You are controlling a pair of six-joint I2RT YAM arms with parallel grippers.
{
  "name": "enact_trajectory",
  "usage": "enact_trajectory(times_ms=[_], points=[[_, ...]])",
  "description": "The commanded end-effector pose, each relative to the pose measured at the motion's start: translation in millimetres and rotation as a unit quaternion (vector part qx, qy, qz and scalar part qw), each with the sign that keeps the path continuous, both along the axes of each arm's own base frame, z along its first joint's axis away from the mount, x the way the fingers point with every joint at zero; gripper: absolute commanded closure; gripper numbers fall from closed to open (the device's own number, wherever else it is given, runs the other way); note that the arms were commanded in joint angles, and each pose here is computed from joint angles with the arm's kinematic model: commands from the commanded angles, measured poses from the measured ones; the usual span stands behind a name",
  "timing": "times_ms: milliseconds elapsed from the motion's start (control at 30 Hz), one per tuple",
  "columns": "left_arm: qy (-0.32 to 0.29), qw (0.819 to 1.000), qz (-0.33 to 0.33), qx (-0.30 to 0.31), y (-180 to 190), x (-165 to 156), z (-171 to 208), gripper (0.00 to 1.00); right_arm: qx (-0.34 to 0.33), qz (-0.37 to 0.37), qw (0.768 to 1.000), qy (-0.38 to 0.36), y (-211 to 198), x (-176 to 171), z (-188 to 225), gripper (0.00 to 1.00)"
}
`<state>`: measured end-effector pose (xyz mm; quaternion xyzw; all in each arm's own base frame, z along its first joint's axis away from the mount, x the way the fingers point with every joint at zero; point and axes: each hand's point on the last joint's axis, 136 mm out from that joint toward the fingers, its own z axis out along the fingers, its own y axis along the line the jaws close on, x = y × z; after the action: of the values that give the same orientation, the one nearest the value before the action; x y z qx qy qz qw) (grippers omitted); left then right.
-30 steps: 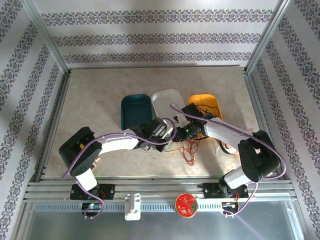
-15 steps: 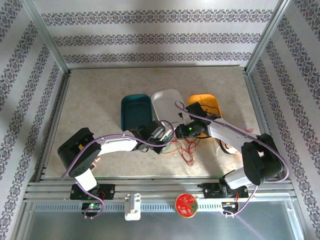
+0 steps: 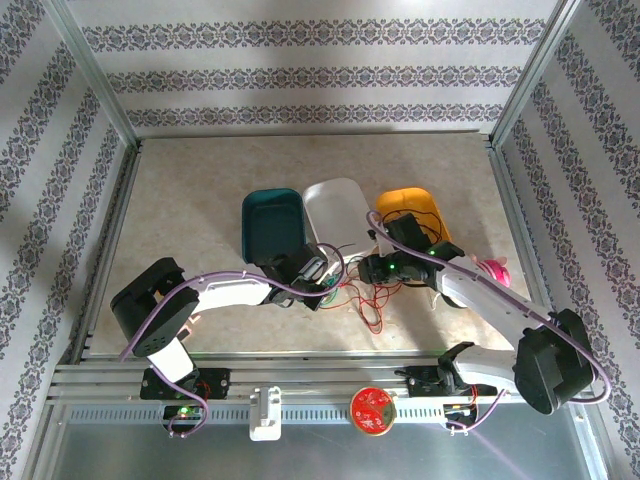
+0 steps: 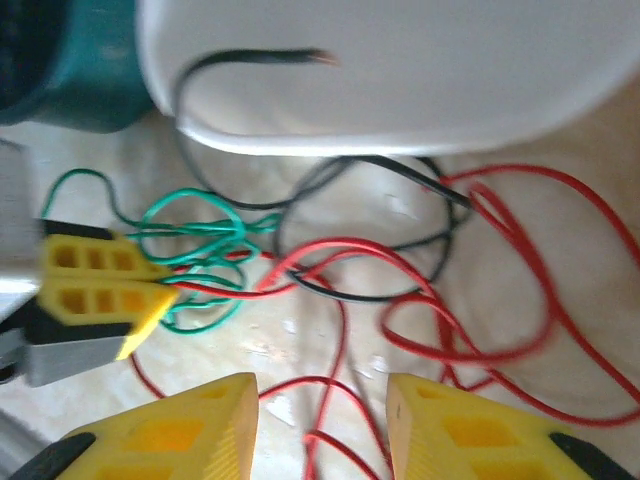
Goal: Untangle the cables
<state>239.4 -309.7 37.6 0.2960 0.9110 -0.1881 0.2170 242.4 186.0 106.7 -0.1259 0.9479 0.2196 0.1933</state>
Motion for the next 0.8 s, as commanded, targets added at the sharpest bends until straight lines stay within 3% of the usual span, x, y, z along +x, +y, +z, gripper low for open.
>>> enact_trajectory(times_ms=[0, 300, 767], points=[[-0.001, 1.000, -0.006, -0.004, -4.9, -2.0, 0.6, 1.00, 0.005, 0.034, 0.999, -0.013, 17.0, 9.6, 7.6, 0.60], [-0.002, 1.000, -0.002, -0.006, -4.1, -2.0, 1.7, 1.00, -0.029, 0.087, 0.996, 0.013, 50.9, 23.9, -16.6, 0.61], [-0.007, 1.000, -0.003, -0.011, -8.8, 1.9, 4.3, 1.00, -0.089, 0.073, 0.992, 0.052, 35.0, 17.9, -55.1, 0.62]])
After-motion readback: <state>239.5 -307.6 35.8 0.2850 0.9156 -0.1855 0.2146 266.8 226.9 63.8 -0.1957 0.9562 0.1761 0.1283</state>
